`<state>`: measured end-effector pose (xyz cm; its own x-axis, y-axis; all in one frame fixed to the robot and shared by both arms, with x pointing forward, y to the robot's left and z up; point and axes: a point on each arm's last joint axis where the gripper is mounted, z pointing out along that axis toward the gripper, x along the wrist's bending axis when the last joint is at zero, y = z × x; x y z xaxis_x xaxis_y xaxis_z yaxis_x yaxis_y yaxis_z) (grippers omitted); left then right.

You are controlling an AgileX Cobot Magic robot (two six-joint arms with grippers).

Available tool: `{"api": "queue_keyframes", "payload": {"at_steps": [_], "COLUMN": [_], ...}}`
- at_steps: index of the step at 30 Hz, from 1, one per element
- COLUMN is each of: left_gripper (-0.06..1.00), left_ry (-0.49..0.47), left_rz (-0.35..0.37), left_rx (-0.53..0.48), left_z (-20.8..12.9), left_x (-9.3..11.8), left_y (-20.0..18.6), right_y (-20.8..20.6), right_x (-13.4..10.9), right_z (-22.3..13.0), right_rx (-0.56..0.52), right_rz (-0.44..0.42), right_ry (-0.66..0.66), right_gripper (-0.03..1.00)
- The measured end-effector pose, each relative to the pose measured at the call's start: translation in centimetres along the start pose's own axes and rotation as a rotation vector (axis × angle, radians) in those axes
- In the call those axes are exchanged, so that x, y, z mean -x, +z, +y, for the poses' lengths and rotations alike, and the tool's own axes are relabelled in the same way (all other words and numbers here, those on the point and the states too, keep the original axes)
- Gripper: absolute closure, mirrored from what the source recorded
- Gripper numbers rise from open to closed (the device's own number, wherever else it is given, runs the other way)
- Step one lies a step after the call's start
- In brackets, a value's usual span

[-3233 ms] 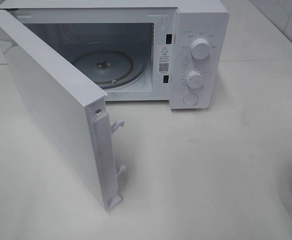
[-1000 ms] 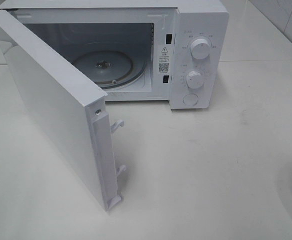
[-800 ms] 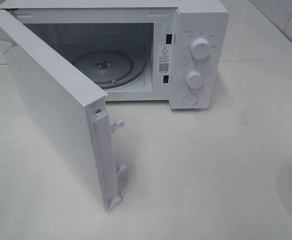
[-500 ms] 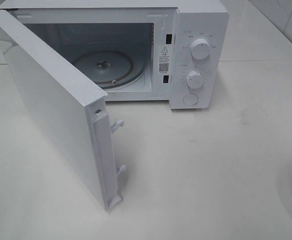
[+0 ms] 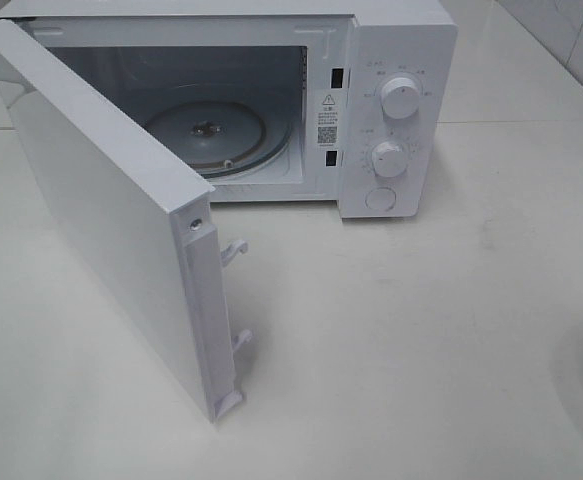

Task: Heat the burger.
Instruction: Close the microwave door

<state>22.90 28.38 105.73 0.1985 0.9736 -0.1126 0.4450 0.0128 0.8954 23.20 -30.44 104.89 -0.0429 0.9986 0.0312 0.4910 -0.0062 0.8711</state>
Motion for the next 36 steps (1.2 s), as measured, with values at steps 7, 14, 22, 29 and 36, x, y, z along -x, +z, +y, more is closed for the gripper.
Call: {"api": "queue_keyframes", "payload": {"at_steps": [7,14,22,29,36], "left_gripper": [-0.01,0.21,0.74,0.94,0.94], "left_ry": [0.001,0.010,-0.003,0.015,0.039], "left_rz": [0.006,0.059,0.099,0.142,0.185], "left_rx": [0.071,0.038,-0.004,0.048,0.173], "left_z": [1.2,3.0,5.7,7.1,5.3], "left_x": [0.0,-0.8,-1.9,-3.4,-4.6], "left_y": [-0.2,1.7,5.8,11.3,15.6], "right_y": [0.0,0.0,0.0,0.0,0.0], "right_x": [0.0,0.0,0.0,0.0,0.0], "right_z": [0.0,0.0,0.0,0.0,0.0], "right_rx": [0.000,0.000,0.000,0.000,0.000], "right_rz": [0.000,0.000,0.000,0.000,0.000], "right_ry": [0.000,0.000,0.000,0.000,0.000], "right_gripper": [0.22,0.22,0.22,0.22,0.22]}}
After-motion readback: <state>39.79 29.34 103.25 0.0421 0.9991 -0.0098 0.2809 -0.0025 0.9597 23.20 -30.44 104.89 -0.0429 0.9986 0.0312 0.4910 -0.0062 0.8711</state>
